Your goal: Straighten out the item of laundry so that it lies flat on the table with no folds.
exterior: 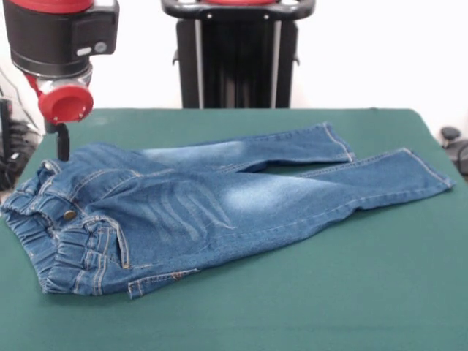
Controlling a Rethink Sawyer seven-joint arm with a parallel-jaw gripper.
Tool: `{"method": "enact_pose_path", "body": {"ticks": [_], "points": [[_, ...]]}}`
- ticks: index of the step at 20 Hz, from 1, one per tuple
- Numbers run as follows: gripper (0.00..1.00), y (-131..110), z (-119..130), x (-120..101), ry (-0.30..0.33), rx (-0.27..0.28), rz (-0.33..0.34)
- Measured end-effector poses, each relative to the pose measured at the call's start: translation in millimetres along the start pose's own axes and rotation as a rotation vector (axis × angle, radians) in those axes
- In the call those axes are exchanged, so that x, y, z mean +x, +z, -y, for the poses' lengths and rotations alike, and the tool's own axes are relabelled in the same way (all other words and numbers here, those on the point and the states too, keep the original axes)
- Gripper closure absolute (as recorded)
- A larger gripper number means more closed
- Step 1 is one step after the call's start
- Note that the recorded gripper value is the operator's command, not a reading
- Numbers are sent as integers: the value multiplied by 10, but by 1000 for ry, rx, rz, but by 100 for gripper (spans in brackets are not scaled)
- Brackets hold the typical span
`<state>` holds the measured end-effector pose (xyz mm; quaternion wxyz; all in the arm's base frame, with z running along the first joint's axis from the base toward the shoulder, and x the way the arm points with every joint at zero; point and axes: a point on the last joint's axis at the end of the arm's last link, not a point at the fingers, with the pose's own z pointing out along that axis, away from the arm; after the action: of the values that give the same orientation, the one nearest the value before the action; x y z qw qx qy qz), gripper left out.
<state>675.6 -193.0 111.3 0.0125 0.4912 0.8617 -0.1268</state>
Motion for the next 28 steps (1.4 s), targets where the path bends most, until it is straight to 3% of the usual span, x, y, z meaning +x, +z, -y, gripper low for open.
{"method": "enact_pose_path", "body": {"ticks": [8, 19, 28], "points": [[0, 244, -121, 24, -14, 9, -9], [0, 727, -340, 388, -73, 40, -46], [0, 770, -517, 652, -135, 66, -24]]}}
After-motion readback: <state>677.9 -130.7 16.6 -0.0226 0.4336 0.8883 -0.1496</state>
